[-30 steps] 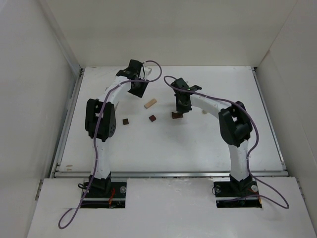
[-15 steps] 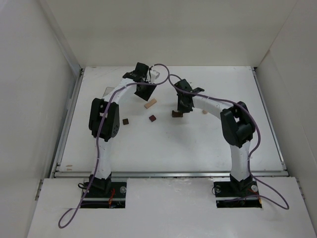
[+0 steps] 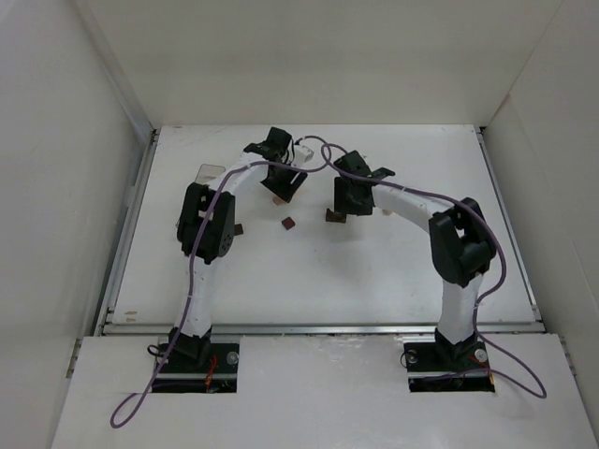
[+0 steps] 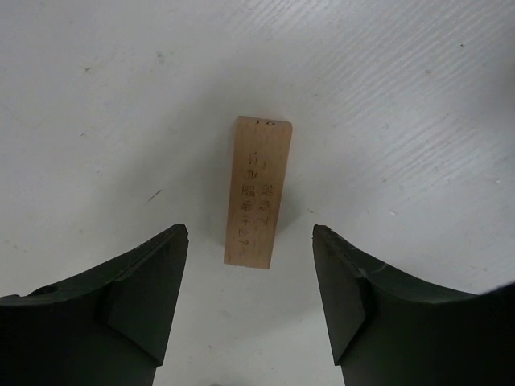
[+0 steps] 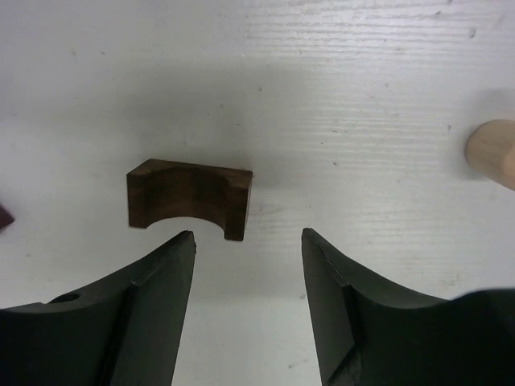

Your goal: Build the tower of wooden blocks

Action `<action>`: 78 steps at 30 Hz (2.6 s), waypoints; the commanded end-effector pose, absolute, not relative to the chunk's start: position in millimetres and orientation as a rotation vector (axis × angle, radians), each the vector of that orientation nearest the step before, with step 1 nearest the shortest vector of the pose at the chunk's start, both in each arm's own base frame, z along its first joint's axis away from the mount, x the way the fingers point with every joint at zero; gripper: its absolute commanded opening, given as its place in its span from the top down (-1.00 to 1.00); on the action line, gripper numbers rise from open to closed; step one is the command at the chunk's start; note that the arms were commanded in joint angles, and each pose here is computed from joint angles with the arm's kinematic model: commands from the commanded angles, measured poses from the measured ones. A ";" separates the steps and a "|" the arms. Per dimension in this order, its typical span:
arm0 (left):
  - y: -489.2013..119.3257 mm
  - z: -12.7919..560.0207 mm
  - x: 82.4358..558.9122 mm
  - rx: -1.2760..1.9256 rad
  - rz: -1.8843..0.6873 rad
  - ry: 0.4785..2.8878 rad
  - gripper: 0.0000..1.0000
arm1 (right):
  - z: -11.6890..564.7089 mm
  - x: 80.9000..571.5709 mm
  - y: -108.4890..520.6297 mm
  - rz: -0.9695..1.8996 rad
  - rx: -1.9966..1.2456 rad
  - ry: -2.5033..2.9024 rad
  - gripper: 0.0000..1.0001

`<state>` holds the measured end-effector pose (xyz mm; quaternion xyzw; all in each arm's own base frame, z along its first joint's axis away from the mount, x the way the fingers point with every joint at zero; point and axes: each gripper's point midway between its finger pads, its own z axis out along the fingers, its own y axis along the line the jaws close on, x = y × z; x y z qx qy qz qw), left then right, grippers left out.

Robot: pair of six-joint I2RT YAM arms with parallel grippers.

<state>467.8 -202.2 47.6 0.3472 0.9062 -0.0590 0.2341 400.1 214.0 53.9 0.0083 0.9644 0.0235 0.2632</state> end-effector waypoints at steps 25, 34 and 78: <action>-267.8 135.2 460.2 1.336 -0.298 2.137 1.00 | 200.3 411.8 137.0 0.198 -0.017 2.274 -0.24; -327.7 115.1 409.3 1.697 -0.273 1.992 1.00 | 256.7 393.6 57.7 0.164 0.138 2.122 -0.30; -360.4 61.6 386.7 1.906 -0.147 1.909 1.00 | 248.9 371.9 56.5 0.205 0.105 2.110 -0.33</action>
